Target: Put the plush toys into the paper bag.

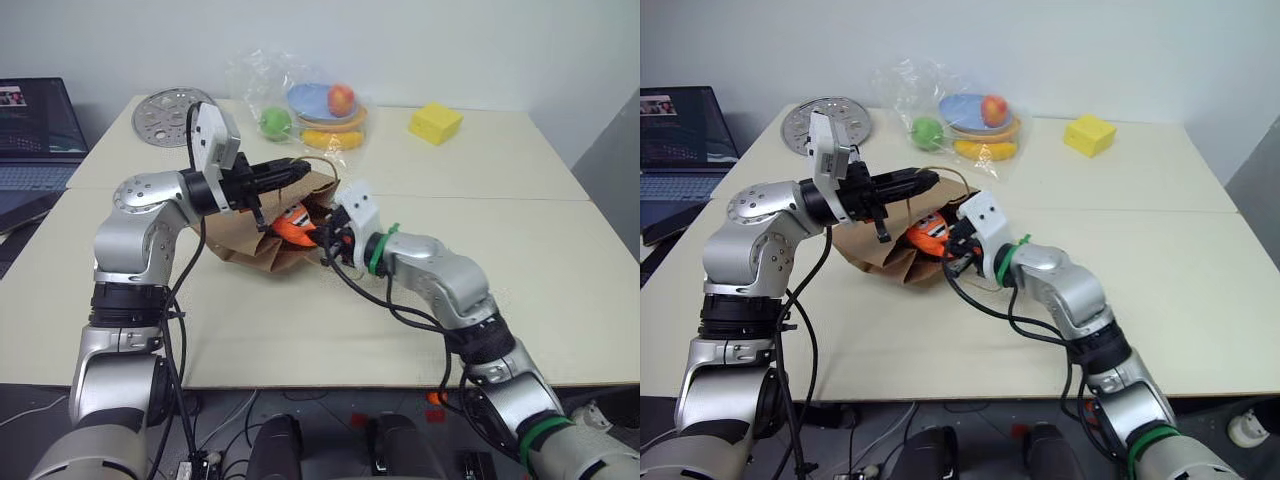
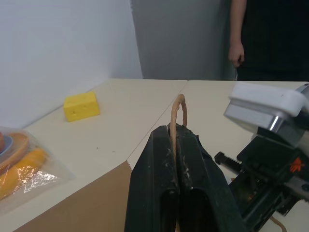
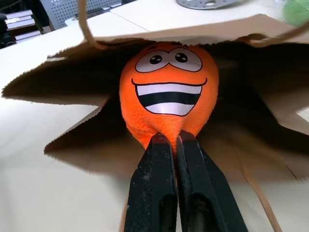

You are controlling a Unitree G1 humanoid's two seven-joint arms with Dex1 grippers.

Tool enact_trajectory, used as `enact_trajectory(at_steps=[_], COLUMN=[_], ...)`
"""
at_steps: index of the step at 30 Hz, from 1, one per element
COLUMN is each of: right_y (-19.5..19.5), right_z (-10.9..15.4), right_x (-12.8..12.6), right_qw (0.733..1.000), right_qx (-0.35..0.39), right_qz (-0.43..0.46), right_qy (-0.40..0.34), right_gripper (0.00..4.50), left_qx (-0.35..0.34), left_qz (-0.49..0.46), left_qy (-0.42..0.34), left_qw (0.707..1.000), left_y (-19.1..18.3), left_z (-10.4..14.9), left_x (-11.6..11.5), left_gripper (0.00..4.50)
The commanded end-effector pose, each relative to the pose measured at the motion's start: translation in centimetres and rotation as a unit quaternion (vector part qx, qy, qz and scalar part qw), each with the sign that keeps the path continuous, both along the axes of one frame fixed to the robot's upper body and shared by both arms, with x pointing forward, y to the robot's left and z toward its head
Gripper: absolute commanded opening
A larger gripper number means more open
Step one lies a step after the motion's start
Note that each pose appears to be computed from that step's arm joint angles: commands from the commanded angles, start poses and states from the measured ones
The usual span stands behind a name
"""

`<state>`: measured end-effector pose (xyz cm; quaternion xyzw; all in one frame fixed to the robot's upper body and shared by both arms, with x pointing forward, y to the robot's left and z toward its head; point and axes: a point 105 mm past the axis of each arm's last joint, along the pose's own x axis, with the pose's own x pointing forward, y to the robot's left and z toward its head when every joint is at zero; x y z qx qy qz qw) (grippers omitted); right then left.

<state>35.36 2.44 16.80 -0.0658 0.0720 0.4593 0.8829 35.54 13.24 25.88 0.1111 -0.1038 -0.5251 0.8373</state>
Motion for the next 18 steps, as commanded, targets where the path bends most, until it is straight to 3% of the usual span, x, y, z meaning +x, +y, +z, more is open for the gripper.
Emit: enact_trajectory(at_steps=[1,4,7,18], right_y=[1.1,2.3,2.5,0.6], right_z=[1.0,0.4,0.5,2.3], right_x=[0.6,0.9,1.0,0.0], right_qw=[1.000,1.000,0.999,0.997], right_qx=[0.006,0.008,0.036,0.054], right_qz=[0.004,0.010,0.005,-0.003], right_qy=[-0.021,-0.011,-0.007,-0.052], right_gripper=[0.01,0.01,0.66,4.47], left_qx=[-0.002,-0.003,-0.003,-0.003], left_qz=[-0.015,-0.015,-0.013,-0.011], left_qy=[-0.020,-0.021,-0.021,-0.019], left_qw=[1.000,1.000,1.000,1.000], left_y=[-0.6,-0.8,-0.7,-0.7], left_z=[0.9,1.0,1.0,0.8], left_x=[-0.6,-0.6,-0.5,-0.4], left_gripper=[0.00,0.00,0.00,0.00])
